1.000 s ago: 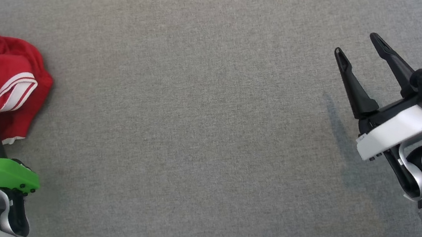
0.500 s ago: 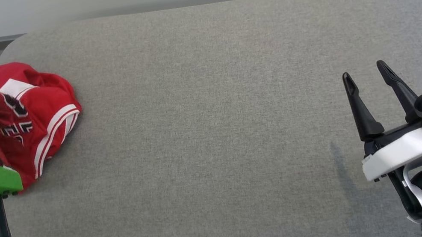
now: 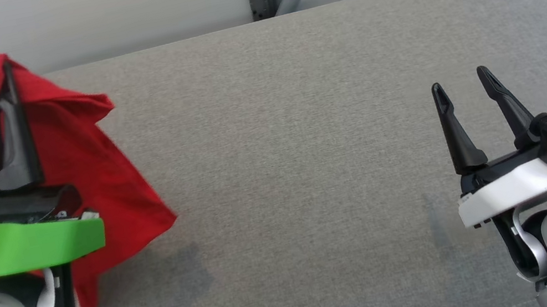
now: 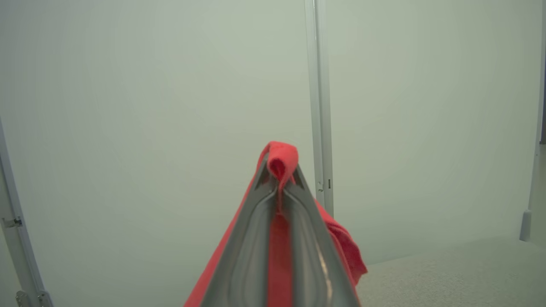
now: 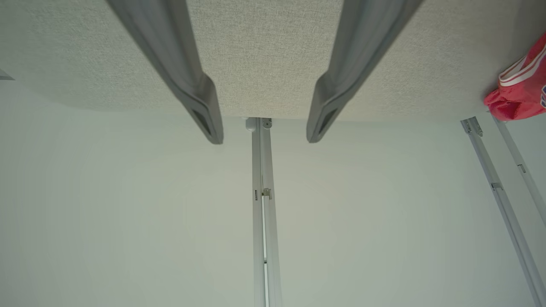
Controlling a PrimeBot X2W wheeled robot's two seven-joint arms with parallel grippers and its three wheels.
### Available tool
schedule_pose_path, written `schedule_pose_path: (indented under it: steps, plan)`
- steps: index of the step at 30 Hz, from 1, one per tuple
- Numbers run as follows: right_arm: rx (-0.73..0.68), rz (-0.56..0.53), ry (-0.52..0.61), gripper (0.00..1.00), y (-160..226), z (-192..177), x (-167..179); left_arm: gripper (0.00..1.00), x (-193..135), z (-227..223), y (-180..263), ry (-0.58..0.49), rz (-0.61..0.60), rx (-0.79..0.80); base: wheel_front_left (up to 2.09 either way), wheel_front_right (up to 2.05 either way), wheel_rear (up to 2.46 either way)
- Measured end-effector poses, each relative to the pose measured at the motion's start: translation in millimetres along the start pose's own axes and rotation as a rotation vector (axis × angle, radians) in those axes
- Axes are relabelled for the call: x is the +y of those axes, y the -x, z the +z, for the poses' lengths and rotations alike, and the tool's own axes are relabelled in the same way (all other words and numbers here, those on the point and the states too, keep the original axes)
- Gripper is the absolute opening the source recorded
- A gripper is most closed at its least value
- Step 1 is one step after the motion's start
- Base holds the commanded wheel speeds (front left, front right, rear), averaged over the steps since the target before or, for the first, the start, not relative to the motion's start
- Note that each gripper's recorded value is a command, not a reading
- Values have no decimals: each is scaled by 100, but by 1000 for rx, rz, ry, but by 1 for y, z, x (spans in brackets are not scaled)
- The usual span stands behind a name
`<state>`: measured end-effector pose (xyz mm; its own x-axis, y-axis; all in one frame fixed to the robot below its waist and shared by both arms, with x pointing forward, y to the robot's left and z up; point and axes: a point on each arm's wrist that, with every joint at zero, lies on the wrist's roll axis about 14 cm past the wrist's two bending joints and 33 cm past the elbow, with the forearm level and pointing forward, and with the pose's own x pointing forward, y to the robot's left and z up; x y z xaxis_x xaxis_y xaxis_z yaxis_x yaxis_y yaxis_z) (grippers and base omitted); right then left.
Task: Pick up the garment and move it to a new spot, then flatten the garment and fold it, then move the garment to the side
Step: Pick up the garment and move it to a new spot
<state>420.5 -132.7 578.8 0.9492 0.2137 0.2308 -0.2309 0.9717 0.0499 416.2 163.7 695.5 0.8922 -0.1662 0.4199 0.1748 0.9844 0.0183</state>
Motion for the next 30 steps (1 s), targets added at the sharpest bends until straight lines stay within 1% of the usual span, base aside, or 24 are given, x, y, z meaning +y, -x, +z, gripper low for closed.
schedule_pose_path:
  steps: [1, 4, 9, 13, 17, 22, 27, 28, 29, 30]
  plan:
    - [0, 0, 0, 100, 0, 0, 0, 0, 0, 0, 0, 0, 0, 0, 0, 0, 0]
    - [-11, -41, 10, 100, 6, 5, -14, 0, -39, -3, -19, 53, -108, -15, 0, 0, 0]
    - [-11, -121, 20, 100, 23, 7, -39, 0, -121, -21, -42, 165, -328, 13, 0, 0, 0]
    - [3, -192, 26, 100, 37, 3, -59, 0, -189, -51, -46, 249, -500, 93, 0, 0, 0]
    - [20, -254, 33, 100, 49, -3, -78, 0, -243, -94, -39, 323, -623, 218, 0, 0, 0]
    - [72, -310, 38, 100, 61, -21, -93, 0, -278, -168, -18, 356, -706, 425, 0, 0, 0]
    - [110, -363, 35, 100, 69, -36, -109, 0, -298, -222, 7, 377, -754, 580, 0, 0, 0]
    - [117, -373, 32, 100, 71, -39, -112, 39, -300, -227, 8, 386, -753, 585, 0, 0, 0]
    - [126, -381, 31, 100, 73, -42, -114, 100, -303, -231, 10, 387, -760, 592, 0, 0, 0]
    - [131, -386, 32, 100, 73, -44, -116, 100, -304, -234, 12, 389, -768, 596, 0, 0, 0]
